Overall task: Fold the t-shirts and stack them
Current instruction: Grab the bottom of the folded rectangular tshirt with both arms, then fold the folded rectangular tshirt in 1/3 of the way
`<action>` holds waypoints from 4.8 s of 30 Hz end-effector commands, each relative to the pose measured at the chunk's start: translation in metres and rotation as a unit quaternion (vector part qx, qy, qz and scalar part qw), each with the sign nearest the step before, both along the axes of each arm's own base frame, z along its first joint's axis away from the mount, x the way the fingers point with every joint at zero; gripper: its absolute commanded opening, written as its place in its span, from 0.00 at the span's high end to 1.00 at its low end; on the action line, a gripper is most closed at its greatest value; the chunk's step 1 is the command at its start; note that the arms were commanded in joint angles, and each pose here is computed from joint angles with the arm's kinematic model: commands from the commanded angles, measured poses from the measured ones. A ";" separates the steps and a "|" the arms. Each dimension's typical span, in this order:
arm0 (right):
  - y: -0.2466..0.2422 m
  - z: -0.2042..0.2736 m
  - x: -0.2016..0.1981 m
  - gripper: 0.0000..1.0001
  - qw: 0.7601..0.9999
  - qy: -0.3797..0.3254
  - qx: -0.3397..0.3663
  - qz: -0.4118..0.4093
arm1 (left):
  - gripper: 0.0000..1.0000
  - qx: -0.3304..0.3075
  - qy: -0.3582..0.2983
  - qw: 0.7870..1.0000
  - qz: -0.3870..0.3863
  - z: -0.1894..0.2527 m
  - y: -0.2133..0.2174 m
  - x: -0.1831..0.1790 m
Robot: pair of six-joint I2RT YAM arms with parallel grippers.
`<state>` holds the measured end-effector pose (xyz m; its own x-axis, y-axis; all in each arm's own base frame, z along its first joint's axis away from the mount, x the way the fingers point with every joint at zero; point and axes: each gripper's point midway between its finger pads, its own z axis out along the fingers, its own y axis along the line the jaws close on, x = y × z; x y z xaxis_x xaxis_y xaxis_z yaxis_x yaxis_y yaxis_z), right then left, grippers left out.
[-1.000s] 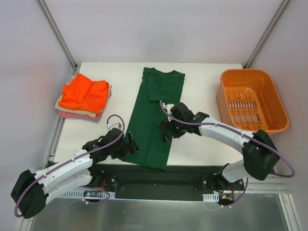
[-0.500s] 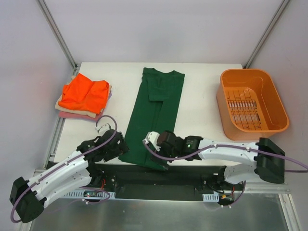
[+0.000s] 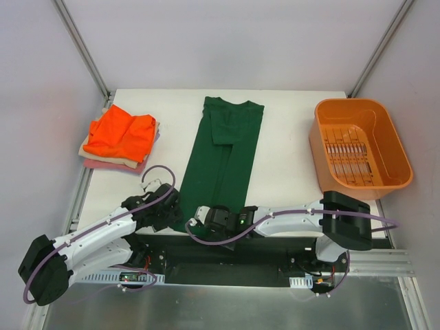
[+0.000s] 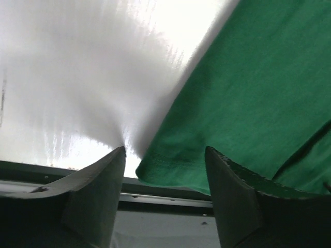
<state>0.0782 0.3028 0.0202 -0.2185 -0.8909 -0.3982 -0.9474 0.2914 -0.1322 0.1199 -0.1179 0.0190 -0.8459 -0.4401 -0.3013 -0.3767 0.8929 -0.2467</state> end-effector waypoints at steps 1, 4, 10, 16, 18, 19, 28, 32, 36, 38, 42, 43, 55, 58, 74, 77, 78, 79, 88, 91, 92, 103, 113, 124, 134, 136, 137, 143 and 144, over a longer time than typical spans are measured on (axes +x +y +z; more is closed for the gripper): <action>0.006 0.001 0.018 0.37 0.998 -0.043 -0.008 -0.035 | 0.41 -0.007 0.015 1.000 0.007 -0.009 -0.004 -0.001; 0.000 -0.007 0.023 0.42 0.997 -0.057 -0.023 -0.054 | 0.48 -0.005 0.018 1.000 0.009 -0.013 -0.003 -0.002; -0.005 -0.005 0.030 0.62 0.994 -0.075 -0.026 -0.073 | 0.84 -0.009 0.015 1.000 0.011 -0.012 -0.006 0.001; -0.006 0.013 0.032 0.85 0.994 -0.084 -0.001 -0.073 | 1.00 -0.017 -0.012 1.000 0.003 0.003 -0.013 0.013; -0.005 0.016 0.033 0.89 0.994 -0.086 0.002 -0.069 | 1.00 -0.022 -0.020 1.000 0.000 0.009 -0.016 0.017; -0.006 0.018 0.033 0.90 0.994 -0.086 0.002 -0.067 | 1.00 -0.024 -0.024 0.999 -0.002 0.012 -0.017 0.019; -0.007 0.040 0.051 0.95 0.991 -0.080 0.037 -0.099 | 1.00 -0.043 -0.115 0.992 -0.018 0.056 -0.030 0.055; -0.014 0.055 0.077 0.97 0.982 -0.084 0.066 -0.153 | 1.00 -0.052 -0.156 0.986 -0.016 0.078 -0.039 0.080; -0.022 0.063 0.111 0.98 0.970 -0.102 0.090 -0.204 | 1.00 -0.064 -0.181 0.981 -0.007 0.095 -0.048 0.115; -0.025 0.068 0.129 0.98 0.963 -0.110 0.101 -0.223 | 1.00 -0.076 -0.191 0.979 -0.013 0.101 -0.054 0.133; -0.032 0.076 0.160 0.98 0.954 -0.117 0.114 -0.252 | 1.00 -0.085 -0.196 0.977 -0.026 0.114 -0.064 0.168; -0.033 0.078 0.167 0.98 0.952 -0.116 0.119 -0.256 | 1.00 -0.082 -0.200 0.976 -0.027 0.115 -0.064 0.176; -0.047 0.082 0.247 0.98 0.942 -0.117 0.133 -0.285 | 1.00 -0.056 -0.184 0.980 -0.053 0.108 -0.075 0.250; -0.046 0.082 0.259 0.98 0.942 -0.111 0.137 -0.285 | 1.00 -0.056 -0.177 0.981 -0.059 0.104 -0.078 0.263; -0.057 0.057 0.301 0.96 0.933 -0.104 0.129 -0.319 | 1.00 -0.050 -0.138 0.988 -0.045 0.068 -0.075 0.301; -0.059 0.050 0.302 0.93 0.932 -0.101 0.124 -0.327 | 1.00 -0.052 -0.134 0.989 -0.043 0.064 -0.075 0.304; -0.059 0.048 0.302 0.92 0.932 -0.100 0.123 -0.327 | 0.98 -0.052 -0.133 0.989 -0.043 0.063 -0.075 0.305; -0.059 0.046 0.303 0.93 0.931 -0.098 0.122 -0.329 | 0.95 -0.051 -0.132 0.989 -0.044 0.062 -0.075 0.306; -0.071 0.072 0.317 0.26 0.913 -0.133 0.128 -0.364 | 0.08 -0.060 -0.156 0.984 -0.062 0.085 -0.074 0.313; -0.081 0.102 0.306 0.13 0.900 -0.161 0.156 -0.375 | 0.01 -0.037 -0.185 0.981 -0.049 0.108 -0.055 0.296; -0.079 0.111 0.303 0.10 0.898 -0.162 0.172 -0.372 | 0.01 -0.032 -0.194 0.980 -0.038 0.116 -0.047 0.286; 0.020 0.086 0.226 0.03 0.925 0.068 0.284 -0.245 | 0.01 -0.047 -0.215 0.975 0.034 0.102 0.006 0.166; 0.041 0.040 0.281 0.03 0.936 0.058 0.209 -0.279 | 0.01 -0.006 -0.171 0.983 0.058 0.060 0.028 0.139; -0.023 0.083 0.426 0.04 0.899 -0.088 0.171 -0.394 | 0.01 0.013 -0.169 0.984 0.059 0.061 0.034 0.139; -0.028 0.112 0.318 0.04 0.933 -0.076 0.208 -0.284 | 0.01 -0.015 -0.148 0.988 0.035 0.062 0.014 0.151; -0.032 0.094 0.277 0.03 0.944 -0.070 0.197 -0.256 | 0.01 -0.029 -0.143 0.989 0.024 0.064 0.004 0.161; -0.036 0.086 0.259 0.03 0.948 -0.068 0.190 -0.247 | 0.01 -0.033 -0.140 0.989 0.019 0.065 0.000 0.166; -0.041 0.049 0.199 0.04 0.968 -0.078 0.120 -0.208 | 0.07 -0.045 -0.098 0.994 0.007 0.053 -0.020 0.190; -0.040 0.046 0.196 0.04 0.971 -0.091 0.105 -0.194 | 0.09 -0.041 -0.096 0.995 0.009 0.051 -0.019 0.193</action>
<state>0.2750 0.2605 0.0667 -0.5227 -0.5855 -0.6197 -0.7126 0.6990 -0.0594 0.2962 -0.1266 0.0646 -0.7575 -0.4896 -0.4319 -0.3519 0.8634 -0.3616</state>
